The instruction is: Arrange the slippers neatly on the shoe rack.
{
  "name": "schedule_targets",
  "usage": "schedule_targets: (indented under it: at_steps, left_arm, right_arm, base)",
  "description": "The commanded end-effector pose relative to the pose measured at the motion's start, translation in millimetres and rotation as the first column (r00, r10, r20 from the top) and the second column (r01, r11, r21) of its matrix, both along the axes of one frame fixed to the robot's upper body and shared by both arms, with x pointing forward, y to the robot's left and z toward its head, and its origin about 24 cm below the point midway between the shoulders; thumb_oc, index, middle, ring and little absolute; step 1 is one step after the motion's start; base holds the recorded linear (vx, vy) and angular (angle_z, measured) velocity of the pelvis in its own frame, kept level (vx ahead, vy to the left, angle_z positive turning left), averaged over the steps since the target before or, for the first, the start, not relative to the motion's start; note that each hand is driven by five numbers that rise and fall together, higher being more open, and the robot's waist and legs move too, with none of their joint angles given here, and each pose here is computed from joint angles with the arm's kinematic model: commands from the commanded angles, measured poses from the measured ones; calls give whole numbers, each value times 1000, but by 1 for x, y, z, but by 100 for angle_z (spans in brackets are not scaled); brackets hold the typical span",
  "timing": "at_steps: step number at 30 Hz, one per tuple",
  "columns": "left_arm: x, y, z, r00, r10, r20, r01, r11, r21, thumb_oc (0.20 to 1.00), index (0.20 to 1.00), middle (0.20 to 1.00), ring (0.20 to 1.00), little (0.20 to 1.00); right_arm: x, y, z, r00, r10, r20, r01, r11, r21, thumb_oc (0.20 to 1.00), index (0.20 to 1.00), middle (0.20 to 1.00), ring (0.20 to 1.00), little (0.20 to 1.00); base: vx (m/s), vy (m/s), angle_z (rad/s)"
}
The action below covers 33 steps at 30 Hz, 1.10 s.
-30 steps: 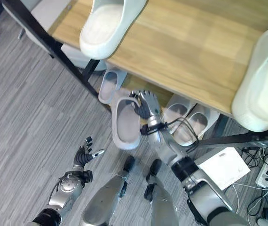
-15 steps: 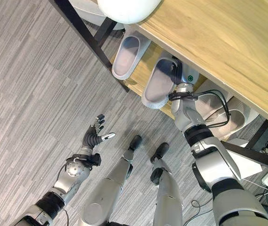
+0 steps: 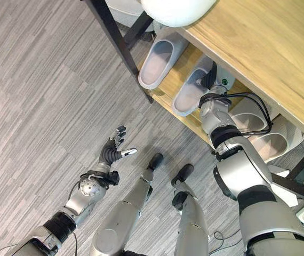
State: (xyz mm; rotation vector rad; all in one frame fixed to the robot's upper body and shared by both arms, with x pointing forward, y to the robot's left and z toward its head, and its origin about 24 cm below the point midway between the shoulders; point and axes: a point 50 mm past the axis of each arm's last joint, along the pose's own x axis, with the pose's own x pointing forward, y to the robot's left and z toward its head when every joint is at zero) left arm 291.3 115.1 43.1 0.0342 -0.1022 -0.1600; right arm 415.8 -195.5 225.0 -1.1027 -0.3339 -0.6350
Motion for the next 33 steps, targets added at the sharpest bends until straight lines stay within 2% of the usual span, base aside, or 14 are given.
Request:
schedule_targets:
  at_steps: [1, 9, 11, 14, 16, 18, 25, 29, 33]
  left_arm:
    - [-6, 0, 7, 999, -29, 44, 30, 999, -26, 1000, 1000, 1000, 1000, 1000]
    - [-4, 4, 3, 1000, 7, 22, -6, 1000, -14, 1000, 1000, 1000, 1000, 1000]
    - [-4, 5, 0, 1000, 29, 9, -28, 999, -17, 1000, 1000, 1000, 1000, 1000]
    - [-4, 6, -1, 999, 43, 2, -43, 999, -22, 1000, 1000, 1000, 1000, 1000]
    - [-4, 8, -3, 998, 66, -12, -66, 998, -18, 1000, 1000, 1000, 1000, 1000]
    - [-5, 8, -5, 997, 74, -18, -74, 997, -25, 1000, 1000, 1000, 1000, 1000]
    - [-3, 6, -6, 997, 72, -26, -72, 997, -15, 1000, 1000, 1000, 1000, 1000]
    - [-2, 6, -5, 997, 66, -26, -67, 998, -11, 1000, 1000, 1000, 1000, 1000]
    - [-8, 15, -13, 997, 58, -55, -59, 998, -8, 1000, 1000, 1000, 1000, 1000]
  right_arm:
    - [-1, 7, 16, 995, 67, 73, -68, 998, 4, 1000, 1000, 1000, 1000, 1000]
    - [-9, 35, 2, 971, 145, 190, -183, 962, 204, 1000, 1000, 1000, 1000, 1000]
    - [-19, 46, -1, 945, 171, 280, -251, 927, 280, 1000, 1000, 1000, 1000, 1000]
    - [-26, 48, -7, 934, 171, 314, -279, 899, 338, 1000, 1000, 1000, 1000, 1000]
    - [-38, 47, -16, 914, 161, 373, -322, 847, 424, 1000, 1000, 1000, 1000, 1000]
    - [-43, 46, -27, 915, 148, 375, -323, 826, 463, 1000, 1000, 1000, 1000, 1000]
    - [-42, 66, -56, 918, 245, 312, -392, 679, 621, 1000, 1000, 1000, 1000, 1000]
    - [-38, 68, -58, 921, 263, 289, -390, 665, 637, 1000, 1000, 1000, 1000, 1000]
    - [-24, 64, -41, 923, 303, 235, -384, 735, 558, 1000, 1000, 1000, 1000, 1000]
  base:
    - [10, -5, 5]
    - [-2, 8, -1]
    - [-40, 47, -4]
    - [-14, 20, -14]
    - [-22, 6, -22]
    - [-25, 21, -16]
    - [-27, 9, -18]
    - [0, 4, 8]
    - [35, 3, 8]
